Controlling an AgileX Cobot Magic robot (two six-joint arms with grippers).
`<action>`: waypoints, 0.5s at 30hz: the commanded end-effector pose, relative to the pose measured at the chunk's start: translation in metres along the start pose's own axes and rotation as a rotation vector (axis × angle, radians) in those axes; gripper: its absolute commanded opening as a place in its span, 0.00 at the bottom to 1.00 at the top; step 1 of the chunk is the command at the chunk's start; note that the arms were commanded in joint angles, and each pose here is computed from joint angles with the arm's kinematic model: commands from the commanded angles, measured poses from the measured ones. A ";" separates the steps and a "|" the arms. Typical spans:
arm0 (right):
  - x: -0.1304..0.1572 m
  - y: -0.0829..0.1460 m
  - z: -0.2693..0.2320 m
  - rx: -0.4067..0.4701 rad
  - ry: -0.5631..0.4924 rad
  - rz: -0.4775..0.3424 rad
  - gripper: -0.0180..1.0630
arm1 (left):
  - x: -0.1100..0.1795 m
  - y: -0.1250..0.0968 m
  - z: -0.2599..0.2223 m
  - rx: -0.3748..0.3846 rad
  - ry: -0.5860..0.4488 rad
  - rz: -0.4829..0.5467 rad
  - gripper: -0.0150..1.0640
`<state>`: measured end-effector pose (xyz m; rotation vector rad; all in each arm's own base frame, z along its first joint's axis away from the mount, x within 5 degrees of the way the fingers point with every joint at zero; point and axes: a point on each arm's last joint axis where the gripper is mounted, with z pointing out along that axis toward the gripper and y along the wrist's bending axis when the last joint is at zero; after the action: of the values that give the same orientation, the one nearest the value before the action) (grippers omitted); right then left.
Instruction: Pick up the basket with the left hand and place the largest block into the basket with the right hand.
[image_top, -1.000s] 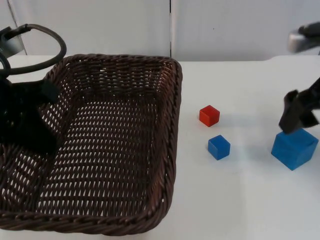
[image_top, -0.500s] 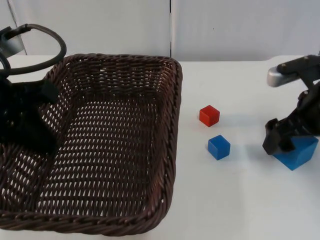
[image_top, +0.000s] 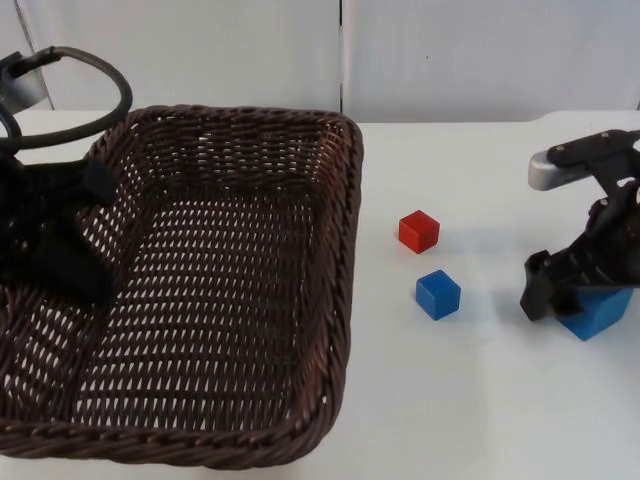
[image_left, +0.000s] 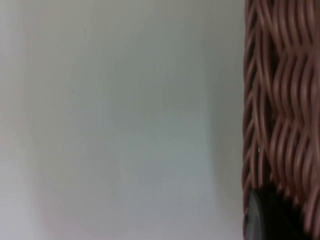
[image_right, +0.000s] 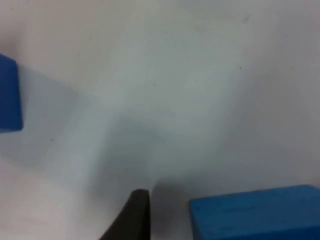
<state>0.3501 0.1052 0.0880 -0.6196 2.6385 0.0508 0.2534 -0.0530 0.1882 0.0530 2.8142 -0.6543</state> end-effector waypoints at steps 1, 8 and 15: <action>-0.001 0.001 0.001 0.000 -0.010 -0.003 0.84 | -0.001 -0.004 -0.002 0.019 -0.021 -0.013 0.01; -0.002 0.001 -0.002 0.000 -0.009 -0.001 0.46 | -0.001 -0.004 -0.002 0.019 -0.021 -0.013 0.01; -0.011 0.000 -0.030 0.000 -0.035 0.005 0.06 | -0.001 -0.003 -0.002 0.017 -0.023 -0.013 0.01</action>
<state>0.3473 0.1047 0.1109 -0.6111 2.6249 0.0576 0.2539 -0.0528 0.1883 0.0513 2.8094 -0.6490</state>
